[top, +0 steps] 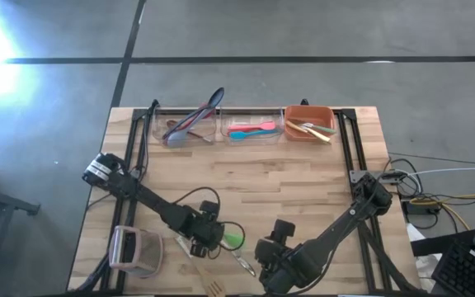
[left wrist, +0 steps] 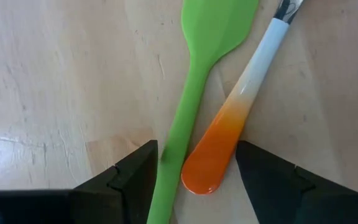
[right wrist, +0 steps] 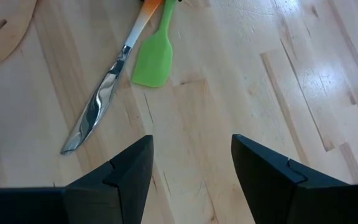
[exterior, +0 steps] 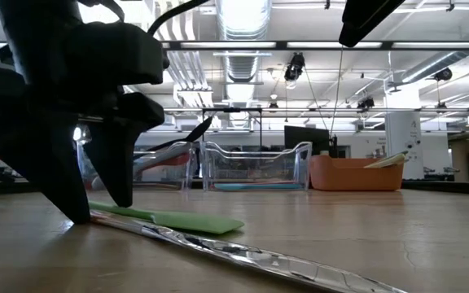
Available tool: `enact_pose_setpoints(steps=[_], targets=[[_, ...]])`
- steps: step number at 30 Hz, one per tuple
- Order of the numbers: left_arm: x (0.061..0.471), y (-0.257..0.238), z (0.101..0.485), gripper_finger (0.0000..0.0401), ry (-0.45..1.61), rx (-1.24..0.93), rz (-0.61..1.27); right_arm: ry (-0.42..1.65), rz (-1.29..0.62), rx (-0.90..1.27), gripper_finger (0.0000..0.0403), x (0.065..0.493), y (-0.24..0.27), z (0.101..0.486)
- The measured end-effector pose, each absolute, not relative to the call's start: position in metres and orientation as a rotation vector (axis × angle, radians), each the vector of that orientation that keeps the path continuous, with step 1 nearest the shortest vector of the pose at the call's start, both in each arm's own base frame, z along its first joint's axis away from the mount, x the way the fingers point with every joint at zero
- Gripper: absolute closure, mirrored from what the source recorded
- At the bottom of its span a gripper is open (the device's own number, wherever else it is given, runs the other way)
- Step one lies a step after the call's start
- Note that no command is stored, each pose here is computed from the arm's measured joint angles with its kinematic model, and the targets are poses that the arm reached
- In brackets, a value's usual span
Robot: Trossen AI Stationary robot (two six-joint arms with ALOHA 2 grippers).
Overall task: Pick & Place Kitchen Items
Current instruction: Put the orange knife into the orange bin
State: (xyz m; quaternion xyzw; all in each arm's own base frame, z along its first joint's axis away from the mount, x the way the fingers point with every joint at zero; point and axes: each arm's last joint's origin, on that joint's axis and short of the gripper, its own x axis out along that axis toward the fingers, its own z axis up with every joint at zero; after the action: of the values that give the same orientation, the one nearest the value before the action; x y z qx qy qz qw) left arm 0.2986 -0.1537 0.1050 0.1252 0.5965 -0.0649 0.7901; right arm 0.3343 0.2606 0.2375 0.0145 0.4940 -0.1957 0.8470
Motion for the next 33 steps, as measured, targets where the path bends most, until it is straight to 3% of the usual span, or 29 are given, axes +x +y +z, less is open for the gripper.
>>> enact_pose_setpoints(steps=[10,25,33], targets=[[0.2994,-0.1531,0.105,0.0174,1.292,0.278,-0.202,1.042,-0.413,0.032,0.0193,0.3343,0.2606,0.2375],[0.3003,-0.1522,0.1049,0.0275,1.3,0.245,-0.225,1.042,-0.413,0.035,0.0193,0.3343,0.2607,0.2375],[0.3005,-0.1525,0.1047,0.0289,1.297,0.24,-0.228,1.039,-0.413,0.048,0.0193,0.3347,0.2612,0.2375]])
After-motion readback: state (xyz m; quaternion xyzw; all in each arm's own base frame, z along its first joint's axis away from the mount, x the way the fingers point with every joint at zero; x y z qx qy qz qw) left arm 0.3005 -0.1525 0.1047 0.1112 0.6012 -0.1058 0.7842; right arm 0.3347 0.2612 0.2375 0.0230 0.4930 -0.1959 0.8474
